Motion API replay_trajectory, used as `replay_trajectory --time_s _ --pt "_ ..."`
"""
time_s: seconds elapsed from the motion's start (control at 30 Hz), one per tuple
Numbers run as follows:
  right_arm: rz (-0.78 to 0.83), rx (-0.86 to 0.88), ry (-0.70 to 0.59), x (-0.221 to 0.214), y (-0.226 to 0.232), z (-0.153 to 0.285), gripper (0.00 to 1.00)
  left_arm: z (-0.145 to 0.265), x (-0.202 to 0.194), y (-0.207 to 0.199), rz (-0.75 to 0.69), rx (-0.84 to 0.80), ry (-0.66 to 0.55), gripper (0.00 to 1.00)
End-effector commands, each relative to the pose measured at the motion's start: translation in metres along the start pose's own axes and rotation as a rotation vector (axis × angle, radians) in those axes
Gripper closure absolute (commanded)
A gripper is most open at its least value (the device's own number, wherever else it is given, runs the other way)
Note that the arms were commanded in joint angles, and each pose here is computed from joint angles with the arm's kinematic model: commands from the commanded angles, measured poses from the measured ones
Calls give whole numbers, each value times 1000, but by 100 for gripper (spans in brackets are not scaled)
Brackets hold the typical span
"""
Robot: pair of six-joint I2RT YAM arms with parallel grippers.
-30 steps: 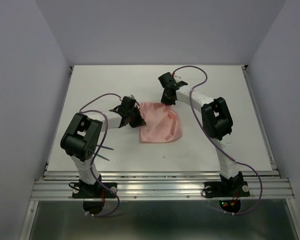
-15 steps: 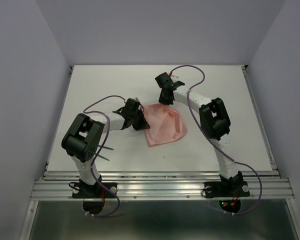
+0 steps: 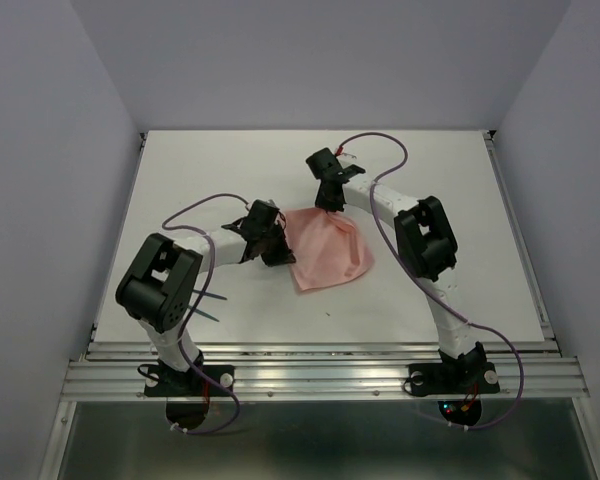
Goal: Fold the napkin into a case and place the utensils inside
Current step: Fold the lower triangle-folded napkin at the center of the board.
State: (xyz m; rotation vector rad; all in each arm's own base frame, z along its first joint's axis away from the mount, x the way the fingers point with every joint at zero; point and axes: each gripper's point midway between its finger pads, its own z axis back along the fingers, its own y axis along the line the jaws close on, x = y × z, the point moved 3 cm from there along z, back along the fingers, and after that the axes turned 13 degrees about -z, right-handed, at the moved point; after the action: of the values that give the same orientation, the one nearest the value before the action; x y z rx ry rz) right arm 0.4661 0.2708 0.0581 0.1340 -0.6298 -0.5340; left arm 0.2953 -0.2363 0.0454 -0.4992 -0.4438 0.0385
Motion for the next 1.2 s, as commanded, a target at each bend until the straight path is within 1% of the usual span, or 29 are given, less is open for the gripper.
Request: replay_trajectory --time_s 0.0,0.13,0.17,0.27,0.37,0.43,0.5,0.53,0.57,0.63,0.67,0.77,0.9,0.97,1.1,1.17 --pt "26 -98 32 -28 -26 -32 99 31 -6 13 -48 115 2 96" --pt "35 -98 33 -27 -27 -31 99 58 25 -2 -64 111 -107 84" --pt "40 -98 33 -27 -27 -31 99 65 36 -6 -60 97 -139 83" --pt "48 -95 37 -28 -27 -31 99 73 51 -11 -57 79 -175 82" --pt "55 -71 57 -29 -22 -30 99 71 66 -13 -64 82 -181 82" --pt "63 -50 75 -30 -18 -27 91 64 72 -15 -72 85 -166 83" --pt "76 -17 100 -30 -13 -20 79 59 73 -18 -72 67 -165 83" --pt "81 5 101 -28 -9 -16 66 56 72 -18 -70 61 -154 83" --pt "96 44 118 -33 -8 -16 59 54 72 -18 -65 54 -156 83" --pt "102 117 113 -26 0 0 45 49 68 -17 -60 47 -141 83" --pt "115 164 119 -26 4 8 45 47 68 -16 -57 46 -139 83" --pt "133 209 137 -27 8 15 44 42 65 -14 -54 44 -124 83" --pt "142 236 158 -29 12 17 44 37 68 -17 -50 34 -119 84" --pt "135 246 176 -32 14 17 45 38 74 -20 -44 16 -141 84" --pt "62 265 232 -35 15 15 45 35 83 -29 -15 -36 -160 84" --pt "4 275 283 -38 16 13 47 32 85 -33 0 -60 -170 84"
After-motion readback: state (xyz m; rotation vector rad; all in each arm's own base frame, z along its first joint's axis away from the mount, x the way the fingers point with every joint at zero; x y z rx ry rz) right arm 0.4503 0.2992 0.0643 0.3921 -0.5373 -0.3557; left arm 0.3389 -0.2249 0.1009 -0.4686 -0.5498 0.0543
